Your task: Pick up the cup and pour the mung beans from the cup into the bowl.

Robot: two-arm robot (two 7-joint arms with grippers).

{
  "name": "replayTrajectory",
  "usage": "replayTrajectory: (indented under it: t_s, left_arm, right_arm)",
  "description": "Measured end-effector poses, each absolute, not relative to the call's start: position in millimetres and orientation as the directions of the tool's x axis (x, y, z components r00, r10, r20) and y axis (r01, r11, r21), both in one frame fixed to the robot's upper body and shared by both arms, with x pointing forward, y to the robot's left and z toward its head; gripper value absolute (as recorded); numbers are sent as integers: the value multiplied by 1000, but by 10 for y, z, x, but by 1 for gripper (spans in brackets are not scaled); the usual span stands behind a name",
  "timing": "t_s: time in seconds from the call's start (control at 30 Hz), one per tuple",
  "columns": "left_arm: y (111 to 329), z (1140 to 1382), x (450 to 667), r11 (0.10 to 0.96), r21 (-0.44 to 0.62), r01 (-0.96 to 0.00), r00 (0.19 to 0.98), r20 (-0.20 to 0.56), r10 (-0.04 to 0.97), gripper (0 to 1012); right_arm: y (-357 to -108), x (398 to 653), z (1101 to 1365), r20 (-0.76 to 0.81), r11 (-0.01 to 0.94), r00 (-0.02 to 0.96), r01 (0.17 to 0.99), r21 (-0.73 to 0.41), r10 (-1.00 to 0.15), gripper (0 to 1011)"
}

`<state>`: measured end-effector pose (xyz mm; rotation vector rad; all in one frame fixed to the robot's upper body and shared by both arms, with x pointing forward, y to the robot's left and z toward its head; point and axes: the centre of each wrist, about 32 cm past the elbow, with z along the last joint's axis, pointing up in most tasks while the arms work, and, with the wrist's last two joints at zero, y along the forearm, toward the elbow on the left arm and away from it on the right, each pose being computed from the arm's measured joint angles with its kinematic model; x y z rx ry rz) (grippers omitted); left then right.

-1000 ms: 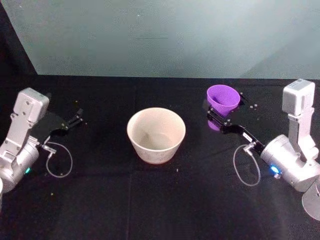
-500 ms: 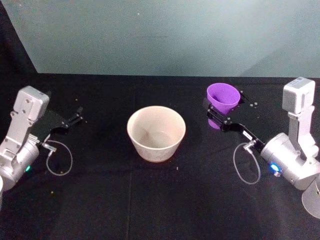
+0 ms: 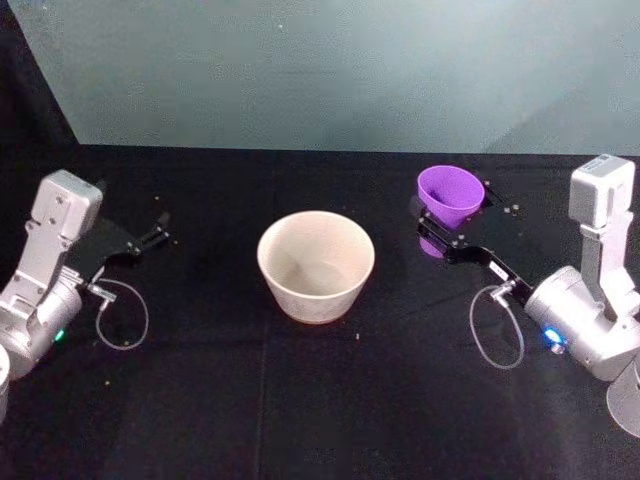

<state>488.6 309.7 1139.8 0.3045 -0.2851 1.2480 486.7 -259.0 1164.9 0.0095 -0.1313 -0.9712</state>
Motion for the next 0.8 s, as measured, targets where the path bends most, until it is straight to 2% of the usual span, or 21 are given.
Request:
replayTrajectory:
  t_s: [0.8]
  left_arm:
    - [3097, 11398, 4886, 287, 70, -955, 292, 374, 880, 1000]
  right_arm:
    - [-2590, 4867, 11649, 107, 565, 557, 822, 67, -824, 726]
